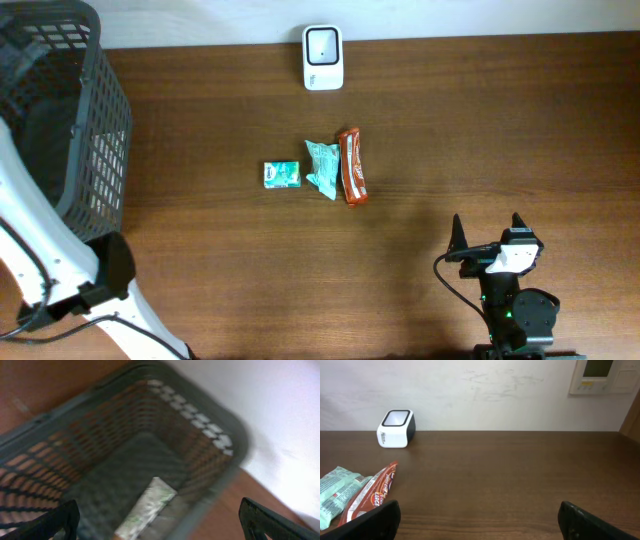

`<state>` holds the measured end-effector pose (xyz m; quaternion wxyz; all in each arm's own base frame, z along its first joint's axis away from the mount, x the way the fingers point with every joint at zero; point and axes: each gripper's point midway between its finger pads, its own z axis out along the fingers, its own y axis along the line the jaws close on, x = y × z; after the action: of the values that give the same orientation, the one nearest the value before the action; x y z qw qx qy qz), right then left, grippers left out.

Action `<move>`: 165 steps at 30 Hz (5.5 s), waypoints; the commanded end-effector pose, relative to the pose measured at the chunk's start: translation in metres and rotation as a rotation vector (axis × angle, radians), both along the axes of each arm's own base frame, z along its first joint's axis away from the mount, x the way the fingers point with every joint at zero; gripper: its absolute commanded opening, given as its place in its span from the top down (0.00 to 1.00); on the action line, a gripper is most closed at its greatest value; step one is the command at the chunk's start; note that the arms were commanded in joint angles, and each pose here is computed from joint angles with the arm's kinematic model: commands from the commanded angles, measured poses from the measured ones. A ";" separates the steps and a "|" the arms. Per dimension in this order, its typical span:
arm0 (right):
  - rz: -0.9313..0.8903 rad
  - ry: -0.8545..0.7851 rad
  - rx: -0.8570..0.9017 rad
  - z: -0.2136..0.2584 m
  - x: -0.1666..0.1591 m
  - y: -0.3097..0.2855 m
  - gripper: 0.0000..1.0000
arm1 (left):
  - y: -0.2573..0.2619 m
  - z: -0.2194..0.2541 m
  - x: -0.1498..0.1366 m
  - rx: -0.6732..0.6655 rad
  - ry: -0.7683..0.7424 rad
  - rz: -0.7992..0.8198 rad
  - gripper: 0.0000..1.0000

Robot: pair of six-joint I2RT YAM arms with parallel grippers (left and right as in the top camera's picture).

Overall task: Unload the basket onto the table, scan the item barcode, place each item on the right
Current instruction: 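Reach the left gripper into the basket and grasp the white Pantene tube, then place the white Pantene tube right of the snack bar, then raise the left arm aside and move the right arm forward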

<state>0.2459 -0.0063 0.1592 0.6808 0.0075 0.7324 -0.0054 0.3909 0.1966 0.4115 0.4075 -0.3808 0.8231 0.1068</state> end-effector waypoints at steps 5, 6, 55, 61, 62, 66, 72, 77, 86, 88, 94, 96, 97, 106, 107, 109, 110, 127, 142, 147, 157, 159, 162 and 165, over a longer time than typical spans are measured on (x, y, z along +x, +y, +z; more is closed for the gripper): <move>-0.013 0.003 0.007 -0.003 0.000 -0.002 0.01 | 0.077 -0.124 -0.010 -0.096 0.386 -0.082 0.01; -0.013 0.003 0.007 -0.003 0.000 -0.002 0.01 | 0.076 -0.144 -0.008 -0.126 0.423 -0.143 0.02; -0.013 0.003 0.007 -0.003 0.000 -0.002 0.01 | 0.080 -0.232 0.043 -0.353 0.358 -0.318 1.00; -0.013 0.003 0.007 -0.003 0.000 -0.002 0.01 | 0.033 -0.049 0.058 -0.293 -0.143 -0.419 1.00; -0.013 0.003 0.007 -0.003 0.000 -0.002 0.01 | 0.023 -0.026 0.055 -0.303 -0.218 -0.425 1.00; -0.014 0.003 0.007 -0.003 0.000 -0.003 0.01 | -0.041 0.050 0.049 -0.333 -0.422 -0.611 1.00; -0.013 0.003 0.007 -0.003 0.000 -0.002 0.01 | -0.186 0.066 0.055 -0.386 -0.390 -0.914 1.00; -0.013 0.003 0.007 -0.003 0.000 -0.002 0.01 | -0.309 0.002 0.076 -0.393 -0.135 -0.917 1.00; -0.014 0.003 0.007 -0.003 0.000 -0.003 0.01 | -0.522 -0.208 0.058 -0.493 0.238 -0.894 1.00; -0.013 0.003 0.007 -0.003 0.000 -0.002 0.01 | -0.547 -0.249 0.045 -0.483 0.261 -0.936 1.00; -0.013 0.003 0.007 -0.003 0.000 -0.002 0.01 | -0.555 -0.328 0.021 -0.332 0.283 -0.916 0.94; -0.013 0.003 0.007 -0.003 0.000 -0.002 0.01 | -0.545 -0.340 0.019 -0.298 0.302 -0.892 0.92; -0.014 0.003 0.007 -0.003 0.000 -0.003 0.02 | -0.543 -0.343 0.018 -0.288 0.311 -0.899 0.90; -0.013 0.003 0.007 -0.003 0.000 -0.002 0.01 | -0.521 -0.308 0.043 -0.247 0.242 -0.884 0.53; -0.013 0.003 0.007 -0.003 0.000 -0.002 0.01 | -0.507 -0.280 0.052 -0.255 0.203 -0.863 0.49; -0.013 0.003 0.007 -0.003 0.000 -0.002 0.01 | -0.477 -0.230 0.059 -0.268 0.139 -0.823 0.47; -0.013 0.003 0.007 -0.003 0.000 -0.002 0.01 | -0.458 -0.205 0.058 -0.272 0.117 -0.797 0.49; -0.013 0.001 0.007 -0.003 0.000 -0.002 0.01 | -0.228 -0.111 -0.029 -0.166 0.221 -0.481 0.01; 0.635 -0.629 0.666 0.184 -0.078 0.066 0.01 | -0.228 -0.111 -0.029 -0.166 0.221 -0.481 0.01; 0.473 -0.813 0.498 0.294 -0.107 0.045 0.01 | -0.228 -0.111 -0.029 -0.166 0.221 -0.481 0.01; 0.432 0.686 0.165 0.176 0.123 0.077 0.02 | -0.228 -0.111 -0.029 -0.166 0.221 -0.481 0.01; 0.455 0.955 0.200 0.124 0.145 0.095 0.02 | -0.228 -0.111 -0.029 -0.166 0.222 -0.481 0.01; 0.502 1.168 0.307 0.062 0.166 0.133 0.02 | -0.228 -0.111 -0.029 -0.166 0.221 -0.481 0.01; 0.494 1.273 0.280 0.010 0.177 0.150 0.06 | -0.228 -0.111 -0.029 -0.166 0.221 -0.481 0.01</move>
<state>0.4150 0.1281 0.1850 0.1058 -0.0701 0.9613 0.2445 0.3621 -0.0321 0.2979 0.2925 -0.1991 0.9350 -0.0216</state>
